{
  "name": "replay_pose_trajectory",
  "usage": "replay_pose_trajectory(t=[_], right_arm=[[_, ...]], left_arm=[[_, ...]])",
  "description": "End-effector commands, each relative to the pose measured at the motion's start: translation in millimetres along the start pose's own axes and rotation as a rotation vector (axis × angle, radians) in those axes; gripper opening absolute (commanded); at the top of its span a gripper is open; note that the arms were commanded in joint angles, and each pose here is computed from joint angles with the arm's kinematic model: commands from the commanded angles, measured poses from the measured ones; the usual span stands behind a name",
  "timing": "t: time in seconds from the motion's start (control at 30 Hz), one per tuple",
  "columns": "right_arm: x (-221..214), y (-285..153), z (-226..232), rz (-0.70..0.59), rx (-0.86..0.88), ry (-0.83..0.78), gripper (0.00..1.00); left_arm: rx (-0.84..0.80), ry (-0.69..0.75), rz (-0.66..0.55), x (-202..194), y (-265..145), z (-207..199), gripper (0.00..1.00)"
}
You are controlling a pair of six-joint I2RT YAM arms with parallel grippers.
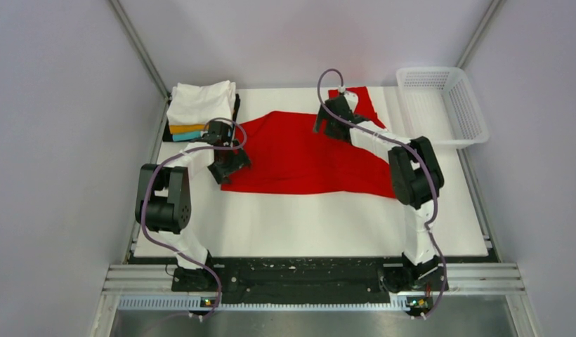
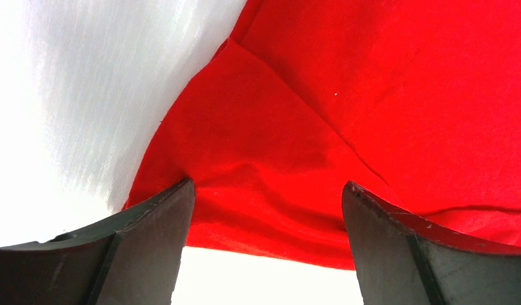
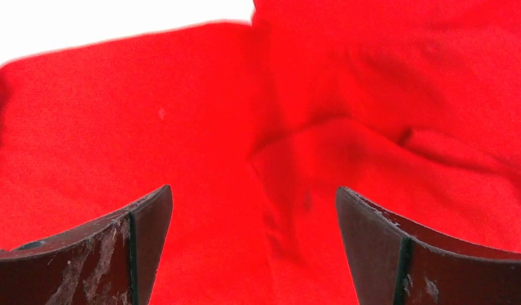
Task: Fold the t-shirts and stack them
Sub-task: Fold the flattened tshirt in 1/3 of the way
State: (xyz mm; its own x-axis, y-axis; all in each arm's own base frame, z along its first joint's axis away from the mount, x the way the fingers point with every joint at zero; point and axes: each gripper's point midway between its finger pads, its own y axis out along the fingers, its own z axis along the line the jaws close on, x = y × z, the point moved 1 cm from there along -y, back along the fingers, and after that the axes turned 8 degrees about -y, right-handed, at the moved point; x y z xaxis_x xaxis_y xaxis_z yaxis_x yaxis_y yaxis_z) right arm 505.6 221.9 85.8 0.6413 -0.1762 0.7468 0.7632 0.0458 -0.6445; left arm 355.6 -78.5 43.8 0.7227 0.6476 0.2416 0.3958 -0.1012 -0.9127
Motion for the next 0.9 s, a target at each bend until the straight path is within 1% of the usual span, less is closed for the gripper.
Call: replay_pose_trajectory(t=[0.0, 0.07, 0.17, 0.27, 0.37, 0.47, 0.57, 0.7, 0.87], right_arm=[[21.0, -60.0, -10.1, -0.030, 0.045, -0.036, 0.98], [7.7, -79.3, -24.7, -0.008, 0.034, -0.055, 0.99], [-26.5, -98.2, -50.8, 0.041, 0.001, -0.085, 0.99], [-58.8, -105.1, -79.5, 0.095, -0.063, -0.102, 0.99], [-86.7, -107.7, -98.4, 0.149, -0.105, -0.092, 0.99], [-110.9, -108.5, -113.9, 0.183, -0.143, -0.085, 0.99], [-131.5, -111.8, -123.1, 0.210, -0.140, -0.096, 0.99], [-165.3, -127.2, -134.7, 0.290, -0.125, -0.110, 0.99], [-204.1, -172.8, -149.7, 0.370, -0.119, -0.111, 0.99]], left_arm=[[-0.015, 0.008, 0.020, -4.5, -0.4, -0.6, 0.90], [-0.027, 0.007, 0.018, -4.1, -1.8, -3.0, 0.90], [-0.042, 0.006, 0.019, -4.0, -2.1, -5.5, 0.90], [-0.044, 0.003, 0.016, -5.1, -0.9, -4.5, 0.90], [-0.042, -0.001, 0.019, -8.6, 1.2, -0.9, 0.90], [-0.016, -0.011, 0.026, -16.8, 3.8, 10.9, 0.90], [0.000, -0.024, 0.033, -29.6, 3.0, 25.3, 0.90], [0.009, -0.044, 0.037, -50.0, -5.3, 46.1, 0.90], [0.015, -0.082, 0.054, -85.7, -21.7, 72.9, 0.90]])
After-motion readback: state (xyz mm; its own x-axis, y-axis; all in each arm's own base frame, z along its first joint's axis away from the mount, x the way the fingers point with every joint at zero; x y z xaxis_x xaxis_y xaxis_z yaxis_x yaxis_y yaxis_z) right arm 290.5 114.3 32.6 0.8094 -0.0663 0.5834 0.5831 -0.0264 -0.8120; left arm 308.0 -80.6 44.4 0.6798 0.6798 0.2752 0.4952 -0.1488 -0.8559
